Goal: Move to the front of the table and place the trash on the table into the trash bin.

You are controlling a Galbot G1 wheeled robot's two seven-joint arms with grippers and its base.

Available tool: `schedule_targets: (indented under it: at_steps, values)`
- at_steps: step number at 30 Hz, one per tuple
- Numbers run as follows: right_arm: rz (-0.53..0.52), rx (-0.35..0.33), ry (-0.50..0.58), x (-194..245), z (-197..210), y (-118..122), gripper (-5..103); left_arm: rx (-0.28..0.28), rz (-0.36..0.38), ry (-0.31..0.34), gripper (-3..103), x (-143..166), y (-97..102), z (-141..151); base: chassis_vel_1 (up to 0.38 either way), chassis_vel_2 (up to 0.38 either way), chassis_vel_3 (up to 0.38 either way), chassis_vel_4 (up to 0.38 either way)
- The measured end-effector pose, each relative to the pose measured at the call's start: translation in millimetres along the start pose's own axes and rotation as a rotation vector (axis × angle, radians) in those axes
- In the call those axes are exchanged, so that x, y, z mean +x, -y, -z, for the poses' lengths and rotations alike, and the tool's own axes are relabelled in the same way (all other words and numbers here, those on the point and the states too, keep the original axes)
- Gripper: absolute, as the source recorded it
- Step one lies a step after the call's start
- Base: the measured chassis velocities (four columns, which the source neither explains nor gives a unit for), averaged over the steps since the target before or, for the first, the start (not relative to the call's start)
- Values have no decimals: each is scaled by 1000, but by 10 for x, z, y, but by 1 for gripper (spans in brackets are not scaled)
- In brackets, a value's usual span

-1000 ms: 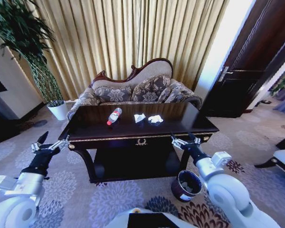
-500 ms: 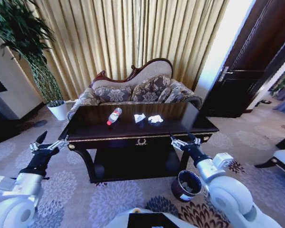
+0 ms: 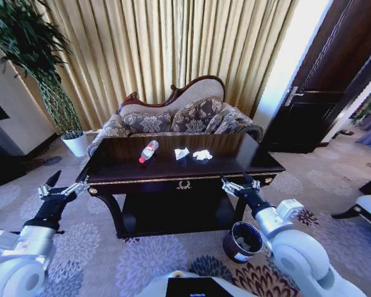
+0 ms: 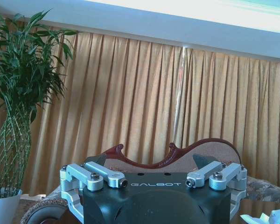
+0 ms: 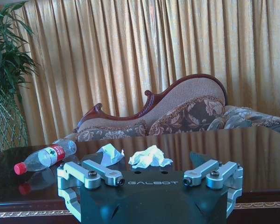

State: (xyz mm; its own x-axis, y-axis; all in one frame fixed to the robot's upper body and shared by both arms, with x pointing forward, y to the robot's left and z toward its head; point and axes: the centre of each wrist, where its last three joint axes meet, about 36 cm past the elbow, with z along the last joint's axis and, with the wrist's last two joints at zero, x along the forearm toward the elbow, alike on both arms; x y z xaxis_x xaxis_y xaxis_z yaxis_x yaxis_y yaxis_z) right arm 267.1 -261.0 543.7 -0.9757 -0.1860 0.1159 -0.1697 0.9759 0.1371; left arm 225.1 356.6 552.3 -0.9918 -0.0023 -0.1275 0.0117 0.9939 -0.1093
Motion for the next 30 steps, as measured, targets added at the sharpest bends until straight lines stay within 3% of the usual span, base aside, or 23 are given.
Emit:
schedule_targets:
  at_steps: [30]
  values:
    - [2,-7,-7,8,-5,2,100,6,1,5,100,12,-7,-36,-19,-27,25,27]
